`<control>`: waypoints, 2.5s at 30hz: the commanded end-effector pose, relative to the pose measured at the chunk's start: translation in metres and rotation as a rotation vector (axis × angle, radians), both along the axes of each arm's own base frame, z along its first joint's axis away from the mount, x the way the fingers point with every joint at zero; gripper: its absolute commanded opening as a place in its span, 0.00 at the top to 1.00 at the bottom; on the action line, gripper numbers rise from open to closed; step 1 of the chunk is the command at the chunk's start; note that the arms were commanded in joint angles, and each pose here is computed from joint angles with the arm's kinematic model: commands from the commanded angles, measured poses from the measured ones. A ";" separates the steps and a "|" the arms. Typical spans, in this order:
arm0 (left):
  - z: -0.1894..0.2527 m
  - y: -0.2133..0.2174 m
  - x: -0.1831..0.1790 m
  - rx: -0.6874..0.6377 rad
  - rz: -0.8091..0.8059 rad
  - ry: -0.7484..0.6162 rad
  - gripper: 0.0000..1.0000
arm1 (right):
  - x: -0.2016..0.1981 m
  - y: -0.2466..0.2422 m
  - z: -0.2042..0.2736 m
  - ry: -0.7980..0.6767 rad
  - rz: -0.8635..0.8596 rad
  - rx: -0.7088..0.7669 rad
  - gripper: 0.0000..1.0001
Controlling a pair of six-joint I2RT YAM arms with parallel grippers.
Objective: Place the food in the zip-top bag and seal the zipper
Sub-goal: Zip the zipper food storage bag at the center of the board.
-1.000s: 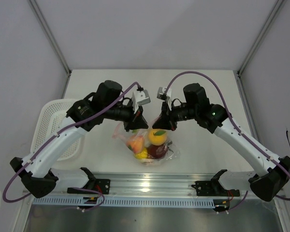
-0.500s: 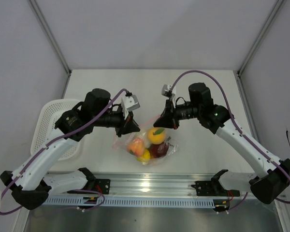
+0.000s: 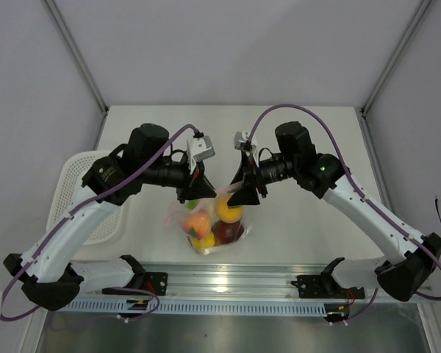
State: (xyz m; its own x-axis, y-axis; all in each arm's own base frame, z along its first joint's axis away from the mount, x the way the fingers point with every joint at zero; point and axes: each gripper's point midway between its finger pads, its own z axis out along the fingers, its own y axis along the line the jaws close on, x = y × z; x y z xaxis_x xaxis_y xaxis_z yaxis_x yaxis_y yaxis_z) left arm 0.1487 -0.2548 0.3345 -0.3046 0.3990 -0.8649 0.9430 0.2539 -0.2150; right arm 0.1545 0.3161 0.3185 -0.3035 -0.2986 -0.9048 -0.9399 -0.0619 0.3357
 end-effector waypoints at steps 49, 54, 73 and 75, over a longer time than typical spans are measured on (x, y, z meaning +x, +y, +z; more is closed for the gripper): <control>-0.022 0.047 -0.007 -0.017 0.240 -0.059 0.92 | 0.093 -0.060 -0.026 0.092 -0.834 0.070 1.00; -0.022 0.053 -0.010 -0.014 0.259 -0.058 0.94 | 0.093 -0.064 -0.027 0.094 -0.854 0.068 1.00; -0.020 0.079 -0.025 -0.043 0.367 -0.054 0.99 | 0.091 -0.065 -0.023 0.102 -0.841 0.076 1.00; -0.016 0.077 -0.025 -0.063 0.361 -0.062 0.99 | 0.087 -0.062 -0.022 0.097 -0.823 0.070 1.00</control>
State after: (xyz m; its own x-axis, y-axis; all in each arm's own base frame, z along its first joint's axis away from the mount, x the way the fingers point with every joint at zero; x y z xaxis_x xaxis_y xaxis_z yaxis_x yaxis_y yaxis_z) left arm 0.1277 -0.1825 0.3121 -0.3546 0.2617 -0.8976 0.8224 0.5440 -0.1663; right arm 0.2289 0.2617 0.2800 -0.5335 0.0683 -0.8430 -0.6738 0.5681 0.4725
